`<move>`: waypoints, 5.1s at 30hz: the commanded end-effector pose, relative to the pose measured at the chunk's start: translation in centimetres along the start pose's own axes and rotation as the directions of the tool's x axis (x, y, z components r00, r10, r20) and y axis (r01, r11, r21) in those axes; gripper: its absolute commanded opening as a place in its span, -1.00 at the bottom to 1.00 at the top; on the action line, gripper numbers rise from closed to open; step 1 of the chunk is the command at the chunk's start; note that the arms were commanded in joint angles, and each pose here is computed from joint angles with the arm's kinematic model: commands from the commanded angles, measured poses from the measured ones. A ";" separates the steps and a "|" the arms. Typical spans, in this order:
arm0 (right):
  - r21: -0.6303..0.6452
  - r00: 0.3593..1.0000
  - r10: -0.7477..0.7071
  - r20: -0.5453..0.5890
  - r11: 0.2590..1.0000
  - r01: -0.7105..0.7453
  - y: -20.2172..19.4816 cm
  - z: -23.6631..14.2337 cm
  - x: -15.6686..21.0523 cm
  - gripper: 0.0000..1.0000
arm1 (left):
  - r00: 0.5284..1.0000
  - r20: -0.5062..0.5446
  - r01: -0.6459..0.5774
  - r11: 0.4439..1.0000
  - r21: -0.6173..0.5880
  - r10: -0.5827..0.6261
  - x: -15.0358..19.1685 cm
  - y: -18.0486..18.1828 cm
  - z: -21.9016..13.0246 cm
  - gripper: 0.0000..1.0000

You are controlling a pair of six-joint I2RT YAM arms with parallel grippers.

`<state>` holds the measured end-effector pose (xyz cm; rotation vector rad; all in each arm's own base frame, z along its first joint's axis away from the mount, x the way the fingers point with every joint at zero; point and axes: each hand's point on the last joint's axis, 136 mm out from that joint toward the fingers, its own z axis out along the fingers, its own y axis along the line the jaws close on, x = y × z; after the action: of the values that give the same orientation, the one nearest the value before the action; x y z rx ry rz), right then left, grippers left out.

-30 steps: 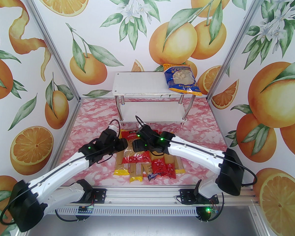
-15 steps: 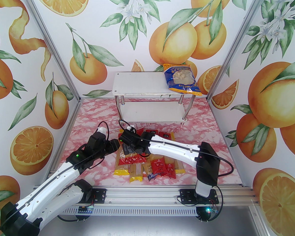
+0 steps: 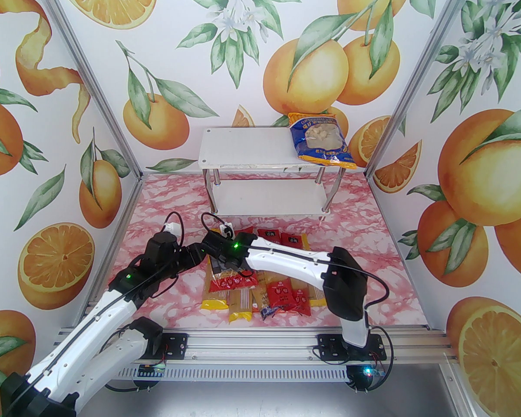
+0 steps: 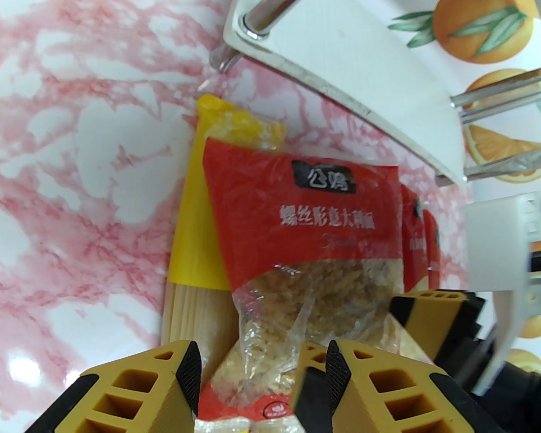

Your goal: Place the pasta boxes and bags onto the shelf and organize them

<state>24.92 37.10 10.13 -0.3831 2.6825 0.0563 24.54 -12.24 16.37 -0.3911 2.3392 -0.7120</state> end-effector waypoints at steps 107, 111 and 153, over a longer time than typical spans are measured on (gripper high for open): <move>-0.155 0.551 0.149 0.821 0.987 -0.035 -22.1 -26.8 -35.3 -1.00 | 0.999 -0.035 0.032 0.999 0.013 -0.032 -2.3 0.3 3.4 -0.26; -0.142 0.569 0.130 0.812 0.990 -0.024 -21.7 -25.7 -35.4 -1.00 | 0.999 -0.038 0.034 0.999 0.011 -0.034 -2.2 0.4 3.4 -0.26; -0.312 0.484 0.289 0.826 0.949 -0.034 -20.0 -24.8 -38.4 -1.00 | 0.999 -0.029 0.025 1.000 0.011 -0.025 -2.6 0.2 3.3 -0.24</move>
<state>51.17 24.01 52.77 -0.1175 1.5965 0.5247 27.59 -12.15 13.51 -0.4278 2.4199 -0.7296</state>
